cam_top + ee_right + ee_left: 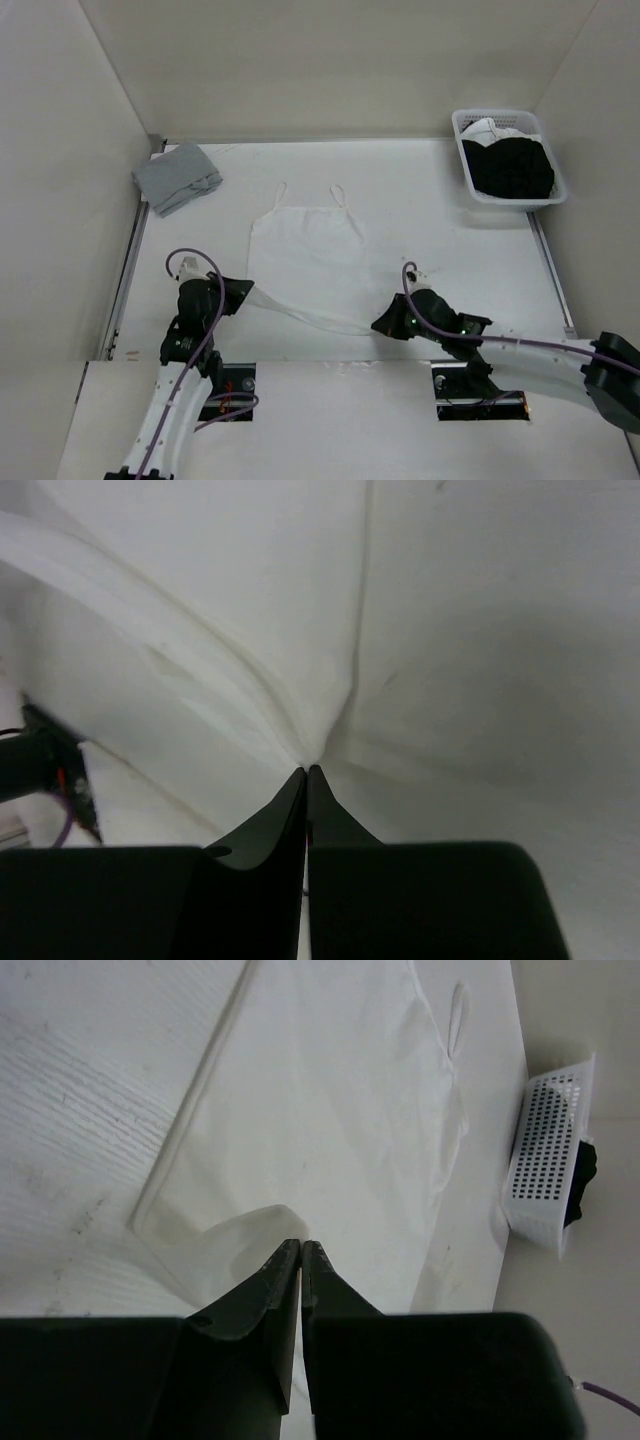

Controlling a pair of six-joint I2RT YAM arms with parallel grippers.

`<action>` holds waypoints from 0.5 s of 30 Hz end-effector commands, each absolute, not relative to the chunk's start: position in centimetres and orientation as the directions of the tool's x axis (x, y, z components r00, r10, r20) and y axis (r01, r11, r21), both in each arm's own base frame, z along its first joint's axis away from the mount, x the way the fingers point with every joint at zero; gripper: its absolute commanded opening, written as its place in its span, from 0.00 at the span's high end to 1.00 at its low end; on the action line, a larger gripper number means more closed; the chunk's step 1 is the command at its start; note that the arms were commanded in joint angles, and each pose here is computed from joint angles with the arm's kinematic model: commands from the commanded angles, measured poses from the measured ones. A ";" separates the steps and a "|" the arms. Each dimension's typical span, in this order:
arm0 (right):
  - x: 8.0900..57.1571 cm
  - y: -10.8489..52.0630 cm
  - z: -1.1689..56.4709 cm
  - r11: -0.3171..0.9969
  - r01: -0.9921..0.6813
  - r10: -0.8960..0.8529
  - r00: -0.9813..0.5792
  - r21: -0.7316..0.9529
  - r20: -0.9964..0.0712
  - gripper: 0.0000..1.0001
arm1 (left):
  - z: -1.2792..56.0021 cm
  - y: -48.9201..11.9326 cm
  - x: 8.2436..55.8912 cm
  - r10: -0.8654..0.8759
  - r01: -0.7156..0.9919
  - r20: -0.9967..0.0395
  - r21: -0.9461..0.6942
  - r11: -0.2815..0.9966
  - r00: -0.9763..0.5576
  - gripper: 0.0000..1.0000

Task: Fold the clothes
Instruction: Fold the tank top

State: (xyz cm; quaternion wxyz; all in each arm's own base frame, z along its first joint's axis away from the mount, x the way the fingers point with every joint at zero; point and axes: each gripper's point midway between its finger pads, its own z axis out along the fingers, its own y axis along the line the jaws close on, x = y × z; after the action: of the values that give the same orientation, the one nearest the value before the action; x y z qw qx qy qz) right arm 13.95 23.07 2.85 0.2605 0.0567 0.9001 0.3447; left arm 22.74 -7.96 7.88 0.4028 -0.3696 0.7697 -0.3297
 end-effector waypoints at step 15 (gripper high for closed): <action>26.4 23.3 16.5 0.729 -0.165 0.429 -0.645 0.664 -0.632 0.97 | 20.5 -5.3 29.9 -0.853 -0.199 -0.512 -0.830 0.521 -0.101 0.99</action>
State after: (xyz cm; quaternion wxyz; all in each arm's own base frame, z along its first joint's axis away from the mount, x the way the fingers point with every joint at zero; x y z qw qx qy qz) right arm 23.37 22.77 13.65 0.3703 0.1113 0.8530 0.3507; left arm 26.06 -6.06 14.62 0.4700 -0.3890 0.7433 -0.2743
